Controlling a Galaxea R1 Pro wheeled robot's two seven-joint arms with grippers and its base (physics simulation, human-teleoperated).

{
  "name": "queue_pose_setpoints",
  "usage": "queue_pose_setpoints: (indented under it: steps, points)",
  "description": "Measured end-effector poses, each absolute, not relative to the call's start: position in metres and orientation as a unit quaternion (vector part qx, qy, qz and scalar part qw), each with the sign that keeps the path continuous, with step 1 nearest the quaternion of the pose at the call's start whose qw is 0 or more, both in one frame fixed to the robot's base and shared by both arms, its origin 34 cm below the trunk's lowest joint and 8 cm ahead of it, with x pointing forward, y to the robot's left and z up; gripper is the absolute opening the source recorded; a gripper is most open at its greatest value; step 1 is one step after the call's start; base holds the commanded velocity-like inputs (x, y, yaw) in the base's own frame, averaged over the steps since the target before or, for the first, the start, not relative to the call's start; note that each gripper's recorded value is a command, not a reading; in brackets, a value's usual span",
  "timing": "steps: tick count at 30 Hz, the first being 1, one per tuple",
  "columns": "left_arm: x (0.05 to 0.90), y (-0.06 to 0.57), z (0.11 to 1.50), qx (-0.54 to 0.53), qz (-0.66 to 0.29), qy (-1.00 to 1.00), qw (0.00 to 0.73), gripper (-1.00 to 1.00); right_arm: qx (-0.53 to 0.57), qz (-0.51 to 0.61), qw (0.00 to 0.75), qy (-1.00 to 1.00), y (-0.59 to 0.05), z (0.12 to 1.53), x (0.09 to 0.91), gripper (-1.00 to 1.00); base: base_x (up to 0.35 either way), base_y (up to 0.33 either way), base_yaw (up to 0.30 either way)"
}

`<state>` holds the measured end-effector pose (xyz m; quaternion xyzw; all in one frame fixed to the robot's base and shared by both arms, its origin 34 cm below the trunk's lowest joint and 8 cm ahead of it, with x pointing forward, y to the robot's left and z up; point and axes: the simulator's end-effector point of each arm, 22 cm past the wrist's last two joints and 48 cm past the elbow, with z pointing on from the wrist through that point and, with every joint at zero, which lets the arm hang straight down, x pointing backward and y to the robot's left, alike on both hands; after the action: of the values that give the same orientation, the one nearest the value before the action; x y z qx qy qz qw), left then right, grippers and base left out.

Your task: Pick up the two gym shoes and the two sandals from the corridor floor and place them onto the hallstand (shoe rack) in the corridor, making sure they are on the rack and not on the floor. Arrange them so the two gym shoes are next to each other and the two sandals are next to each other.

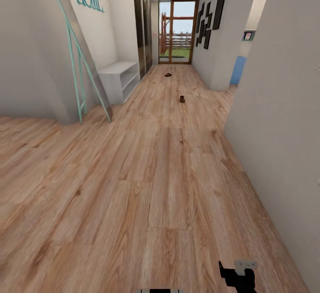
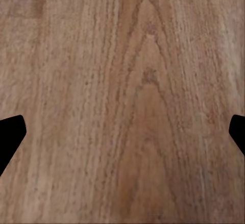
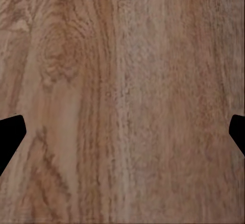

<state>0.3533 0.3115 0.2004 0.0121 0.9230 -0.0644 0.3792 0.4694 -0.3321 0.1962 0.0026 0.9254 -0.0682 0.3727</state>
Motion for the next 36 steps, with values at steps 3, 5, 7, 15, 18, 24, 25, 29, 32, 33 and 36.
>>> queue_pose_setpoints:
  steps: [3,5,7,15,18,24,25,29,32,33,36]
  points:
    - [0.3535,0.3119,0.2004,0.012,-0.064,0.923,0.379,1.00,0.003,-0.068,0.373,0.925,-0.3323,0.1962,0.4694,1.00,0.339,0.000,-0.258]
    - [0.3534,0.3121,0.2004,0.011,-0.064,0.923,0.379,1.00,0.003,-0.068,0.373,0.925,-0.3321,0.1962,0.4694,1.00,0.339,0.000,-0.126]
    - [0.3533,0.3122,0.2004,0.011,-0.064,0.923,0.379,1.00,0.003,-0.068,0.373,0.925,-0.3320,0.1962,0.4694,1.00,0.339,0.000,-0.064]
    - [0.3533,0.3127,0.2004,0.010,-0.063,0.923,0.379,1.00,0.002,-0.069,0.373,0.925,-0.3345,0.1965,0.4694,1.00,0.339,0.000,-0.015]
    - [0.3533,0.3127,0.2003,0.010,-0.063,0.923,0.379,1.00,0.002,-0.070,0.373,0.925,-0.3359,0.1966,0.4694,1.00,0.339,0.000,-0.002]
    - [0.3533,0.3127,0.2004,0.010,-0.063,0.923,0.379,1.00,0.001,-0.069,0.372,0.926,-0.3355,0.1961,0.4682,1.00,0.339,0.001,0.000]
    - [0.3532,0.3127,0.2003,0.010,-0.063,0.923,0.379,1.00,0.001,-0.069,0.372,0.926,-0.3356,0.1959,0.4678,1.00,0.339,0.026,0.000]
    - [0.3528,0.3132,0.2003,0.009,-0.063,0.923,0.379,1.00,0.001,-0.070,0.371,0.926,-0.3361,0.1954,0.4663,1.00,0.339,0.068,0.000]
    - [0.3533,0.3133,0.2004,0.009,-0.063,0.923,0.380,1.00,0.002,-0.070,0.371,0.926,-0.3357,0.1953,0.4661,1.00,0.339,0.085,0.000]
    - [0.3535,0.3133,0.2005,0.009,-0.063,0.923,0.380,1.00,0.001,-0.070,0.371,0.926,-0.3351,0.1953,0.4661,1.00,0.339,0.087,0.000]
    - [0.3531,0.3133,0.2004,0.009,-0.063,0.923,0.379,1.00,0.002,-0.070,0.370,0.926,-0.3346,0.1952,0.4661,1.00,0.339,0.088,0.000]
